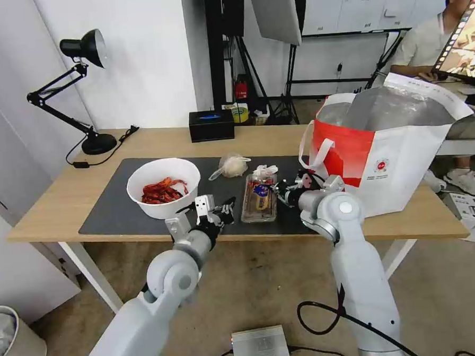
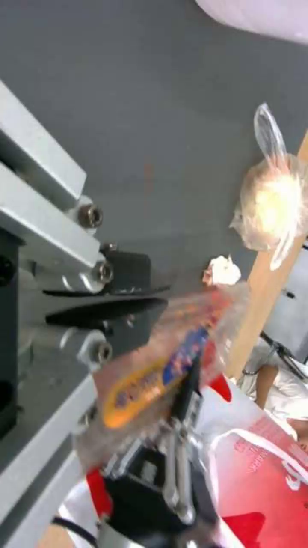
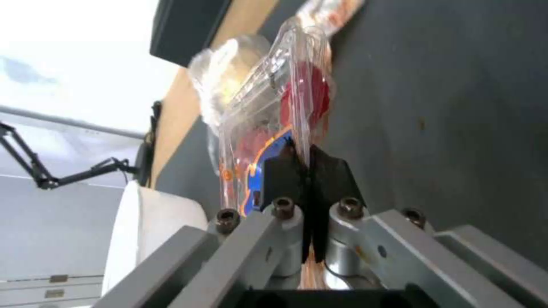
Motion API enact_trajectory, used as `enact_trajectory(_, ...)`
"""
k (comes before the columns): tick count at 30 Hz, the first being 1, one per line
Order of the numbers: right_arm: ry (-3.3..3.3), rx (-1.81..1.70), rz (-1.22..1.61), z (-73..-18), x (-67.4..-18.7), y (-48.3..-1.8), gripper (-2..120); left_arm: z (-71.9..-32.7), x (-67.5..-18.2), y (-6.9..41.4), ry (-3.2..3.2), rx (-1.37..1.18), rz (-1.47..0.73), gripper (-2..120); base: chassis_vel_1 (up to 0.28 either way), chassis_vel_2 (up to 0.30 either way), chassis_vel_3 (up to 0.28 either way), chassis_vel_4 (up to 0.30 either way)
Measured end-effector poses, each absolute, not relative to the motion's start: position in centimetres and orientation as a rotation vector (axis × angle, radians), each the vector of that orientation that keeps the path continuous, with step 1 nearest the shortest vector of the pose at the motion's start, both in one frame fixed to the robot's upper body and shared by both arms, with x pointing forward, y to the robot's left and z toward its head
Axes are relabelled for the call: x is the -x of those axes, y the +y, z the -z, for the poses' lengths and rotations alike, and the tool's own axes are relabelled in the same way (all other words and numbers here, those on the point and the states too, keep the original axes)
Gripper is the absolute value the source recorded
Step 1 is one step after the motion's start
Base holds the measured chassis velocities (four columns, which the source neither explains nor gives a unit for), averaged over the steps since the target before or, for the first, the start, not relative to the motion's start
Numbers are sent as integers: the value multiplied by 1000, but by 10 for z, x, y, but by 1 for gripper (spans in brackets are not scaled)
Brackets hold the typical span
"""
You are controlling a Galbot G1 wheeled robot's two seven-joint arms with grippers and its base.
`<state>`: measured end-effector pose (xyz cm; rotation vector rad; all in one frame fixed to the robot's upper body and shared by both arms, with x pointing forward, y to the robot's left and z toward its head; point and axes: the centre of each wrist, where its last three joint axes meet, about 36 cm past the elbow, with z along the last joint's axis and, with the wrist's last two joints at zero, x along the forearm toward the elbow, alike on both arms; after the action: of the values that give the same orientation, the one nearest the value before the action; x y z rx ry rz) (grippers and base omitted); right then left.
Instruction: Pick up the trash from the table and place it into the takeout bag.
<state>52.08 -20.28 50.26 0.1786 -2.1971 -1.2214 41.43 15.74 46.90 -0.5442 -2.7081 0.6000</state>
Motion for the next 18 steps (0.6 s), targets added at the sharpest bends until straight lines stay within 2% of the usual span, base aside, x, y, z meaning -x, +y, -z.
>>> enact_trajectory(4, -2273, -219, 1221, -512, -510, -210, 0, -467, -404, 159, -2707, 535, -597, 34, 0, 0, 0, 0)
enact_trajectory(5, -2273, -219, 1221, -512, -510, -210, 0, -467, -404, 159, -2707, 535, -597, 34, 0, 0, 0, 0)
enact_trajectory(7, -2343, -242, 1200, -518, -501, -214, 0, -470, -399, 160, -2709, 539, -611, 43, 0, 0, 0, 0)
enact_trajectory(8, -2343, -242, 1200, -518, -501, -214, 0, -470, -399, 160, -2709, 539, -611, 43, 0, 0, 0, 0)
enact_trajectory(10, -2399, -269, 1175, -525, -493, -216, 0, -473, -393, 162, -2714, 540, -620, 54, 0, 0, 0, 0)
enact_trajectory(11, -2399, -269, 1175, -525, -493, -216, 0, -473, -393, 162, -2714, 540, -620, 54, 0, 0, 0, 0)
enact_trajectory(13, -2450, -291, 1147, -532, -487, -217, 0, -474, -388, 165, -2721, 532, -611, 62, 0, 0, 0, 0)
enact_trajectory(14, -2491, -299, 1125, -535, -485, -218, 0, -473, -386, 169, -2728, 521, -600, 71, 0, 0, 0, 0)
enact_trajectory(15, -2491, -299, 1125, -535, -485, -218, 0, -473, -386, 169, -2728, 521, -600, 71, 0, 0, 0, 0)
enact_trajectory(18, -2589, -336, 1089, -540, -482, -220, 0, -469, -381, 177, -2738, 489, -588, 86, 0, 0, 0, 0)
